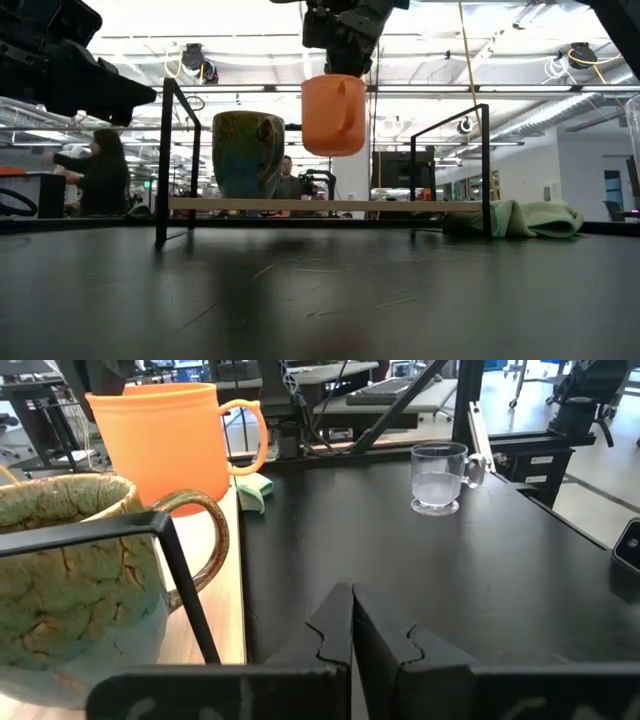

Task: Stack small to large cups/mugs on shelf
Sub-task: Put the orange mug on the shelf

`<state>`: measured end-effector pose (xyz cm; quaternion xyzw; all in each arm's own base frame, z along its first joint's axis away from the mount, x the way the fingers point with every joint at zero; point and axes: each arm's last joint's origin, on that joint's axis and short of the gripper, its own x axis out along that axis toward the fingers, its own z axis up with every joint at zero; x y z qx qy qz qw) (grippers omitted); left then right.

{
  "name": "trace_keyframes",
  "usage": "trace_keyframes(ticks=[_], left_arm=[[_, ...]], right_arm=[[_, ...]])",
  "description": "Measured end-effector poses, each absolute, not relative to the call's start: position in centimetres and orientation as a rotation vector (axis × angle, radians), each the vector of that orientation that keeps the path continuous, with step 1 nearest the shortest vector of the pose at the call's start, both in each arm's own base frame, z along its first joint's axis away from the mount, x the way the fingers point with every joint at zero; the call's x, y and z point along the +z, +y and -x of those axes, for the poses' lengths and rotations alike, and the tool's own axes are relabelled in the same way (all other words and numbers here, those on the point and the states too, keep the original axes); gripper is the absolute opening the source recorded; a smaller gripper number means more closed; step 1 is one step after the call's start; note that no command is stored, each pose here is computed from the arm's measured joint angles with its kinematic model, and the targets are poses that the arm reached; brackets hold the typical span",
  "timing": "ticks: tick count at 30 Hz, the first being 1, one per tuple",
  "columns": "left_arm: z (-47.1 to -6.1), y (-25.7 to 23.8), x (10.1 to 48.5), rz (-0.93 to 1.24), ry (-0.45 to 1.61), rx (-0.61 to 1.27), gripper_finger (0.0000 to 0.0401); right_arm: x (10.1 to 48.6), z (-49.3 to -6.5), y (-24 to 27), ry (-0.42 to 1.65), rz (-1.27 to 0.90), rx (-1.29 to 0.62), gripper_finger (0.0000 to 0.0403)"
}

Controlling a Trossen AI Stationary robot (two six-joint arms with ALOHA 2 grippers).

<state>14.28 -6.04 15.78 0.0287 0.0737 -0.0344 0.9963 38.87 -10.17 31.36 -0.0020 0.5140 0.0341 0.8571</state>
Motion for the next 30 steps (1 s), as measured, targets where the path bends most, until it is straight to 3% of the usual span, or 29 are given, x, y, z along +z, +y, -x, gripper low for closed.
trace_keyframes(ticks=[20, 30], left_arm=[[-14.3, -6.0, 15.8, -0.061, 0.149, -0.071, 0.0010], [-14.3, -6.0, 15.8, -0.062, 0.149, -0.072, 0.0010]], right_arm=[[31.3, -38.0, -12.9, 1.071, 0.043, 0.081, 0.0004], [28.9, -37.9, -13.0, 1.082, 0.072, 0.176, 0.0004]])
